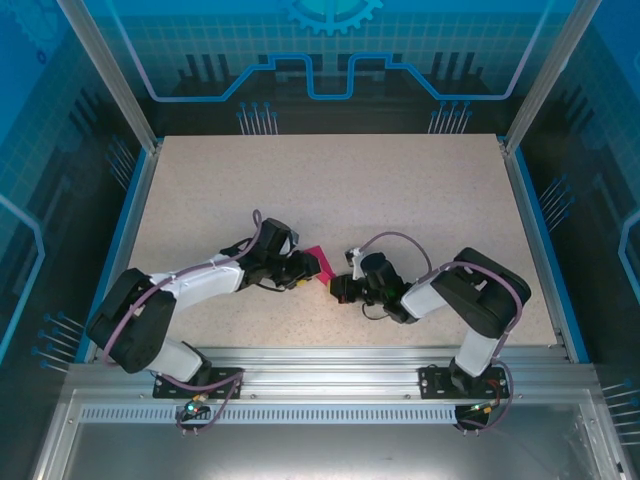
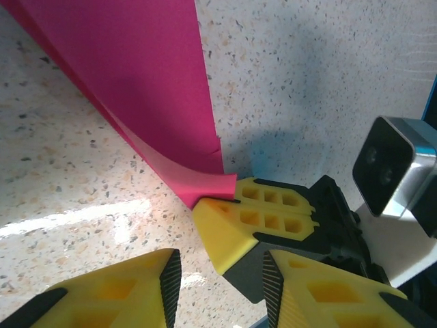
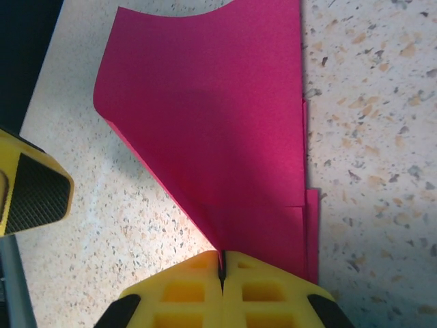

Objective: Fold a paper plane with a square sheet of paper (pick it up from the middle)
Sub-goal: Fold the wing for the fifth time at the center of the table.

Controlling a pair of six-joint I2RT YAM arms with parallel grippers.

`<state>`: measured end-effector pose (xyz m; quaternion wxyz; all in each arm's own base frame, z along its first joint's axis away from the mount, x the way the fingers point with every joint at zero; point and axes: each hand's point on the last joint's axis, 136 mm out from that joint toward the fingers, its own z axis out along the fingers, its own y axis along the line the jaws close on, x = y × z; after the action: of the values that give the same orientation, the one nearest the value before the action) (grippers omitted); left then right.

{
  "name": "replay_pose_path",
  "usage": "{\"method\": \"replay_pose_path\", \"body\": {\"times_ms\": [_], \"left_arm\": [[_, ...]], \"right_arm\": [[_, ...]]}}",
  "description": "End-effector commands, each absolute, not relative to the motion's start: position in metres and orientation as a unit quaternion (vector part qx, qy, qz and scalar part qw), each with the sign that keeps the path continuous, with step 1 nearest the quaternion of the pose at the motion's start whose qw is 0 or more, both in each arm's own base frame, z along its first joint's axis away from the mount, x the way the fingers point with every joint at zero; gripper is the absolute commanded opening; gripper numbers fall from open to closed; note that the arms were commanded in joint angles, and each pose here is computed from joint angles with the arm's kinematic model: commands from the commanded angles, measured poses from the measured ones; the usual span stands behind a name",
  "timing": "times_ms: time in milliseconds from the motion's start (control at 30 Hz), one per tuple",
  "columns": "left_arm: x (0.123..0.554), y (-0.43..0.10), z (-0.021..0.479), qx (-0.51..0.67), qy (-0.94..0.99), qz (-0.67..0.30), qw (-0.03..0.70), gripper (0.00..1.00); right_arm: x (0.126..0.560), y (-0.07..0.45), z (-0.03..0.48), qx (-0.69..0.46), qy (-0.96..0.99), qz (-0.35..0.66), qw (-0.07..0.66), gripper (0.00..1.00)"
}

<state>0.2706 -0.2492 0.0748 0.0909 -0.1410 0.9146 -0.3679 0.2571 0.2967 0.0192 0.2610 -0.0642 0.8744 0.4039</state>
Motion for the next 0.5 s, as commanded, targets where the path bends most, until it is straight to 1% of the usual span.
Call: {"method": "replay_pose_path", "body": {"times_ms": [0, 300, 467], "left_arm": [[0.279, -0.265, 0.088, -0.117, 0.906, -0.394, 0.099, 0.41], [0.295, -0.279, 0.076, -0.115, 0.903, -0.403, 0.098, 0.40], [0.304, -0.283, 0.066, -0.118, 0.906, -0.395, 0.095, 0.37]], "right_arm": [[0.253, 0.295, 0.008, -0.040, 0.880, 0.418, 0.220, 0.01], [0.255, 0.294, 0.009, -0.028, 0.877, 0.433, 0.205, 0.02], [0.253, 0.291, 0.008, -0.030, 0.886, 0.417, 0.198, 0.05]]}}
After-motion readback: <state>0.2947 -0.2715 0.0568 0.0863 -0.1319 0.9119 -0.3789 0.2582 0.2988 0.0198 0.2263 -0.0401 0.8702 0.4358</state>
